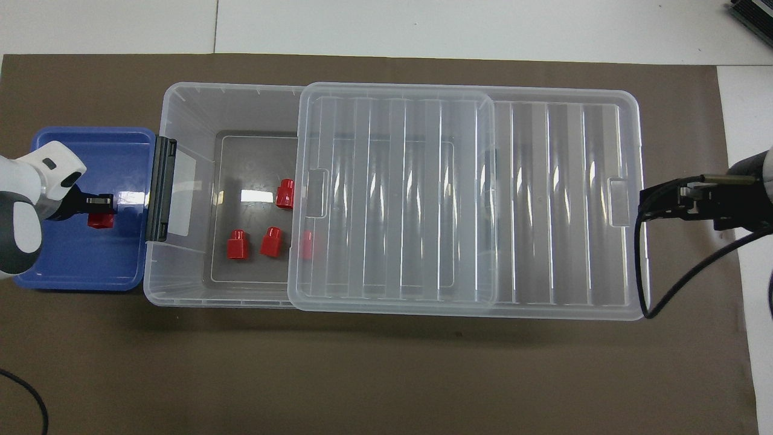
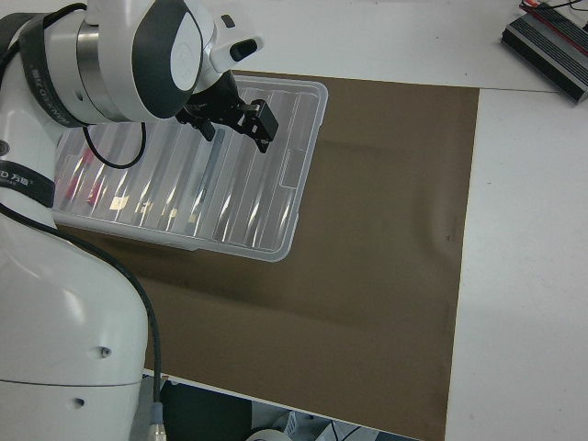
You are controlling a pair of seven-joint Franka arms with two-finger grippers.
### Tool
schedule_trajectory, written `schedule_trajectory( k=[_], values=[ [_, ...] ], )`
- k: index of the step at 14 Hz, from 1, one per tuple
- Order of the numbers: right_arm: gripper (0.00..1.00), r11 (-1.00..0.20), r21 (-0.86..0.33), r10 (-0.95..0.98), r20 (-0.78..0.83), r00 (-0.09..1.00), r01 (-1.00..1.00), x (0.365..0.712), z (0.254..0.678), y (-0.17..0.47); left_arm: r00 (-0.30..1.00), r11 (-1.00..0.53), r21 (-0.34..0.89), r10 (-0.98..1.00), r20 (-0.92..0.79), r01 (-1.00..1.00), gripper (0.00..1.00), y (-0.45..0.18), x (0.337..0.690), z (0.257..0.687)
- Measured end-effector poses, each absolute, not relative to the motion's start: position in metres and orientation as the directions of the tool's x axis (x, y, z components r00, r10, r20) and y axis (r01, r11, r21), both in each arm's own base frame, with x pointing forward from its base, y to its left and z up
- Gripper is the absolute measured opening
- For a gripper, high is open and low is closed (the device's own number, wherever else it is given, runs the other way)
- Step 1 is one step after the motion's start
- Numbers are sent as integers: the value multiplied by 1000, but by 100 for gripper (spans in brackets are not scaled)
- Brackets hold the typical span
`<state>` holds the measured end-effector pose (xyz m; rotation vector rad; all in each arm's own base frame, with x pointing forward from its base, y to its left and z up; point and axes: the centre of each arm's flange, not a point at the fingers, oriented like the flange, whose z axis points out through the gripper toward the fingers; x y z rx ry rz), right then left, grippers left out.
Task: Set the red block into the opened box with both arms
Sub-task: 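Grasp the red block in the blue tray with the left gripper, then lift the red block and carry it into the open box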
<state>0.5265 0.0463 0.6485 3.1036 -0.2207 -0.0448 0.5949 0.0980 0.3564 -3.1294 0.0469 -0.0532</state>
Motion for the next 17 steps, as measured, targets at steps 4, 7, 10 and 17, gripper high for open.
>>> schedule_trajectory(
  k=[4,7,10,17],
  values=[
    [100,-989,35,-145,-41,989,-143,526,643,45,1000,-1000,16,-1,-12,0,34,76,610,473],
    [100,-988,36,-153,-50,987,-151,528,639,40,992,-987,100,127,-2,127,34,35,618,512],
    [100,-987,36,-158,-50,986,-157,529,639,37,958,-949,145,285,21,279,34,-60,623,523],
    [100,-987,35,-159,-46,986,-158,528,641,37,953,-958,141,268,139,248,34,-153,617,495]
  ],
)
